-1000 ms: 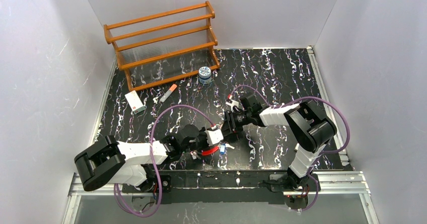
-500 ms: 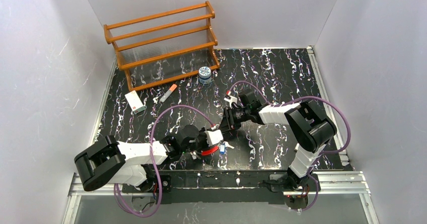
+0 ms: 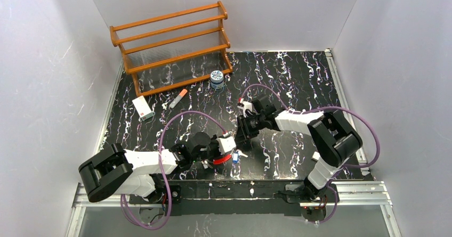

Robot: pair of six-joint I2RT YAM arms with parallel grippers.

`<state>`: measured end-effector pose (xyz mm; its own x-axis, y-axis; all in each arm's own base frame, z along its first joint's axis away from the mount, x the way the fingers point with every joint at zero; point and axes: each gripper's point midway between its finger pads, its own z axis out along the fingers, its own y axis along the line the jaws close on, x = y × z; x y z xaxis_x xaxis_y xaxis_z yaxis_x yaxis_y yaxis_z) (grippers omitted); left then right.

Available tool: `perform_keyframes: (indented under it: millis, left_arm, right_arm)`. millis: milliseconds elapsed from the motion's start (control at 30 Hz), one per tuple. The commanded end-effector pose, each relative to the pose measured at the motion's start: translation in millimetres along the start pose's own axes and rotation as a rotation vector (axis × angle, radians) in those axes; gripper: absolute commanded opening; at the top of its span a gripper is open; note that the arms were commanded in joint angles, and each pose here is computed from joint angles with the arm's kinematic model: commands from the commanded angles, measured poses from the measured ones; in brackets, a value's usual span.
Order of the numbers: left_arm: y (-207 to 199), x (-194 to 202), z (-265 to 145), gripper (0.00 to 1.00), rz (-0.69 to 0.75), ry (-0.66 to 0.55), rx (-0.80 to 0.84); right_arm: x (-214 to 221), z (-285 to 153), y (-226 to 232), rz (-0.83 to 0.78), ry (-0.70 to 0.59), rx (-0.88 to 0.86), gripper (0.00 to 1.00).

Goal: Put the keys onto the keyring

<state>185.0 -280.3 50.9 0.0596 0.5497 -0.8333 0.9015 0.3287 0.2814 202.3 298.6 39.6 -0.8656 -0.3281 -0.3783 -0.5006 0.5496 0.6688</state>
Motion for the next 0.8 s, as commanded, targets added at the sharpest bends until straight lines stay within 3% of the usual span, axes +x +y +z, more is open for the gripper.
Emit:
perform_keyframes:
  millis: [0, 167, 400, 700, 767]
  left_arm:
    - [-3.0, 2.2, -0.9, 0.13, -0.024, 0.002, 0.003]
    - [-3.5, 0.9, 0.0, 0.13, -0.028, -0.001, 0.007]
    - [-1.9, -0.2, -1.4, 0.13, -0.026, -0.005, -0.001]
    - [-1.2, 0.6, -1.9, 0.13, -0.029, -0.003, -0.007]
    - [-1.0, 1.3, -2.3, 0.13, -0.030, -0.002, -0.009]
  right_arm:
    - [-1.2, -3.9, 12.0, -0.111, -0.002, 0.039, 0.41]
    - [-0.3, 3.8, 13.8, -0.158, 0.013, 0.091, 0.42]
    - [-2.1, 9.2, 14.5, -0.211, 0.025, 0.152, 0.33]
    - [-5.3, 8.1, 14.5, -0.240, 0.011, 0.187, 0.19]
    - [-5.4, 7.4, 15.2, -0.248, 0.011, 0.189, 0.12]
